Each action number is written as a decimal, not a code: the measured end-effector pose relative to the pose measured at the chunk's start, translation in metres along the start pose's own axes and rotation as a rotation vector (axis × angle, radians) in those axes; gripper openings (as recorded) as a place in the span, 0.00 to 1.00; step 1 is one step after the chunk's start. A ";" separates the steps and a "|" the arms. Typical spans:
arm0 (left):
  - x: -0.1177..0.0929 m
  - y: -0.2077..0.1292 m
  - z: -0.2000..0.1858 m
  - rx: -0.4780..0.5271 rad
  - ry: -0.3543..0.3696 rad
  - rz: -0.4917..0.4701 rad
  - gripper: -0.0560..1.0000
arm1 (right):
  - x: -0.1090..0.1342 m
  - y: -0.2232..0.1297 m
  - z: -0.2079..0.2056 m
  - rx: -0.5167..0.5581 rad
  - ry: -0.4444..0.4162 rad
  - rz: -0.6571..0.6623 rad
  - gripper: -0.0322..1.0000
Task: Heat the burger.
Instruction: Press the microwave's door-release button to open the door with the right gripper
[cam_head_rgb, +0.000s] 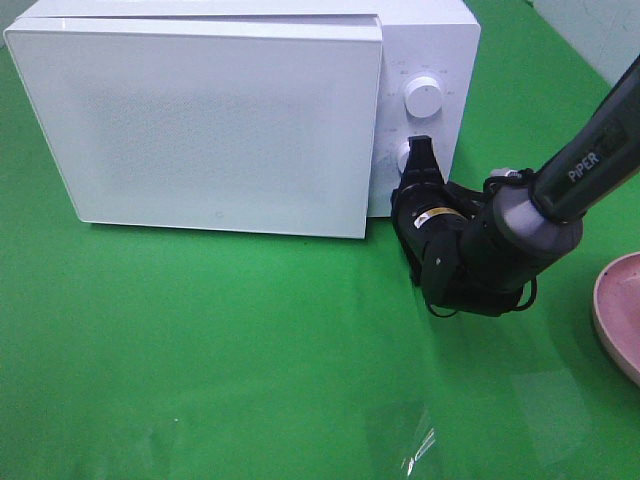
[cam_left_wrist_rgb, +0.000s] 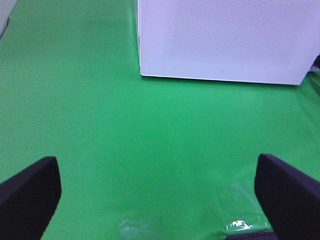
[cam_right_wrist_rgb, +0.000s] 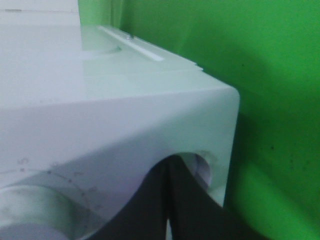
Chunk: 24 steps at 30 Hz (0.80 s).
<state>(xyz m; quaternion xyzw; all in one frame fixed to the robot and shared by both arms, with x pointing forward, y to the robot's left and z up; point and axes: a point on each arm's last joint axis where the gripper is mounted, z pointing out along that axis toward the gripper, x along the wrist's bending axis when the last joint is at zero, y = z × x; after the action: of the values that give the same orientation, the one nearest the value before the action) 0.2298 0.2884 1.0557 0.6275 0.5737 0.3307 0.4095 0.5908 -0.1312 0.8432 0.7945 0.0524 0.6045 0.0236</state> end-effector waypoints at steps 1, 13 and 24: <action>0.000 0.000 0.000 0.000 0.000 0.000 0.97 | 0.000 0.000 0.000 0.000 0.000 0.000 0.03; 0.000 0.000 0.000 0.000 0.000 0.000 0.97 | 0.002 -0.002 -0.001 -0.011 -0.001 0.007 0.03; 0.000 0.000 0.000 0.000 0.000 0.000 0.97 | 0.008 0.005 -0.016 0.066 -0.027 -0.040 0.03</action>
<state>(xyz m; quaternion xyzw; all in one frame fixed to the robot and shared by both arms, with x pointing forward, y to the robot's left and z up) 0.2298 0.2884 1.0557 0.6275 0.5737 0.3307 0.4095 0.5774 -0.1353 0.8556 0.8019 0.0876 0.5910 0.0103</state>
